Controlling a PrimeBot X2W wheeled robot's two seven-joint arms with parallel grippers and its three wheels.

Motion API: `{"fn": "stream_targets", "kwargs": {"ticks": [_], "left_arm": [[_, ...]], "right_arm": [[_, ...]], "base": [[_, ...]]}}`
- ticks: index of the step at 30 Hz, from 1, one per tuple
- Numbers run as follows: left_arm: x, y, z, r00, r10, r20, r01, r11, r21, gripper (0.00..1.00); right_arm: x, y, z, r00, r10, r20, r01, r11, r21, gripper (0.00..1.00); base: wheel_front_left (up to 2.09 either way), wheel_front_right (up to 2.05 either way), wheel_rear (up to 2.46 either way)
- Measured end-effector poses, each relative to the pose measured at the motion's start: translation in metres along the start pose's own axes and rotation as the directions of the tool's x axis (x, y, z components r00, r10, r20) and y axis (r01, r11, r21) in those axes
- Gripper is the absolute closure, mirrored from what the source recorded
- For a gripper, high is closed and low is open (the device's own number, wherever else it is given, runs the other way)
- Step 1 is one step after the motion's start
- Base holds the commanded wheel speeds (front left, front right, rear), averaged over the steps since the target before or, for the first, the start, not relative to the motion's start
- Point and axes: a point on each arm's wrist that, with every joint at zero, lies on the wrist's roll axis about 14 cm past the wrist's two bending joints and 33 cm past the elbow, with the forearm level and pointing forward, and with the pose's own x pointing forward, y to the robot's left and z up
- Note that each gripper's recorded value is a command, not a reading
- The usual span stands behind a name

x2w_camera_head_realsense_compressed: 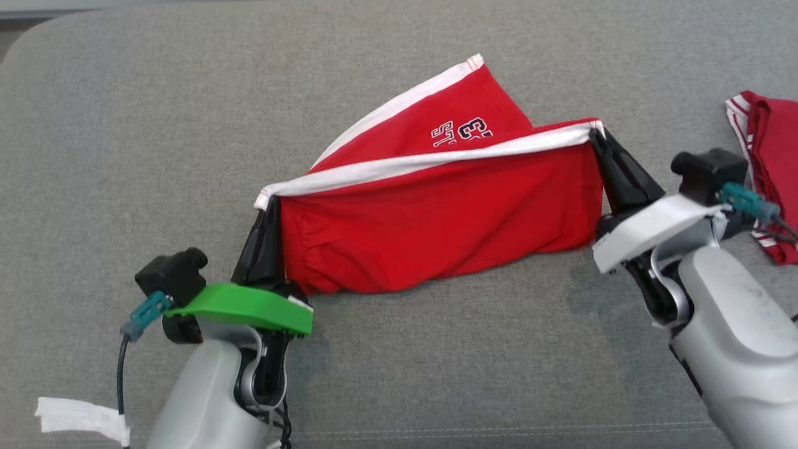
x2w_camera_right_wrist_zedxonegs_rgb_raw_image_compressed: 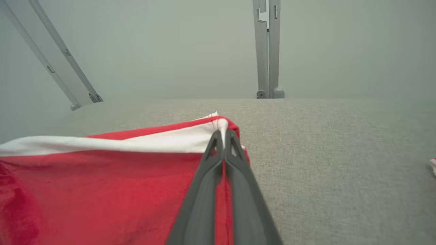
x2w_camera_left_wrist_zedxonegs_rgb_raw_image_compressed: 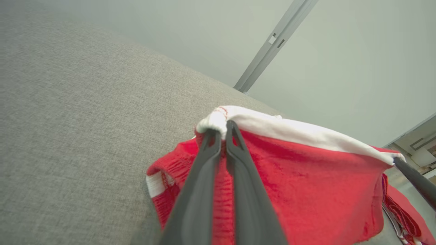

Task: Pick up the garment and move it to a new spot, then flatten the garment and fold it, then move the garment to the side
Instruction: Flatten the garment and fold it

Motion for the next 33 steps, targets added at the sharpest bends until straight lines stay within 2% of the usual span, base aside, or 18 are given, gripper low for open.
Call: {"fn": "stream_targets", "kwargs": {"ticks": [8,13,23,30,31,32,33], "left_arm": [[0.03,0.024,-0.007,0.993,0.11,-0.035,-0.111,0.994,-0.024,1.0],[0.037,0.043,-0.01,0.982,0.182,-0.049,-0.184,0.982,-0.03,1.0],[0.037,0.068,-0.012,0.964,0.26,-0.06,-0.262,0.965,-0.03,1.0],[0.038,0.071,-0.014,0.96,0.27,-0.071,-0.272,0.962,-0.027,1.0],[0.039,0.071,-0.014,0.96,0.269,-0.072,-0.271,0.962,-0.026,1.0],[0.039,0.071,-0.014,0.961,0.269,-0.072,-0.271,0.962,-0.024,0.91],[0.039,0.071,-0.013,0.961,0.269,-0.07,-0.271,0.962,-0.023,0.69]], "right_arm": [[0.075,0.011,-0.021,0.99,0.098,-0.105,-0.104,0.993,-0.053,1.0],[0.107,0.02,-0.042,0.973,0.143,-0.18,-0.159,0.985,-0.074,1.0],[0.144,0.028,-0.074,0.948,0.167,-0.27,-0.195,0.978,-0.079,1.0],[0.16,0.02,-0.082,0.947,0.134,-0.291,-0.165,0.982,-0.086,1.0],[0.162,0.02,-0.082,0.948,0.13,-0.292,-0.161,0.983,-0.085,0.71],[0.163,0.021,-0.083,0.948,0.129,-0.291,-0.16,0.984,-0.085,0.31],[0.165,0.022,-0.083,0.949,0.129,-0.289,-0.159,0.984,-0.084,0.0]], "base": [[0.0,0.0,0.0],[0.0,0.0,0.0],[0.0,0.0,0.0],[0.0,0.0,0.0],[0.0,0.0,0.0],[0.0,0.0,0.0],[0.0,0.0,0.0]]}}
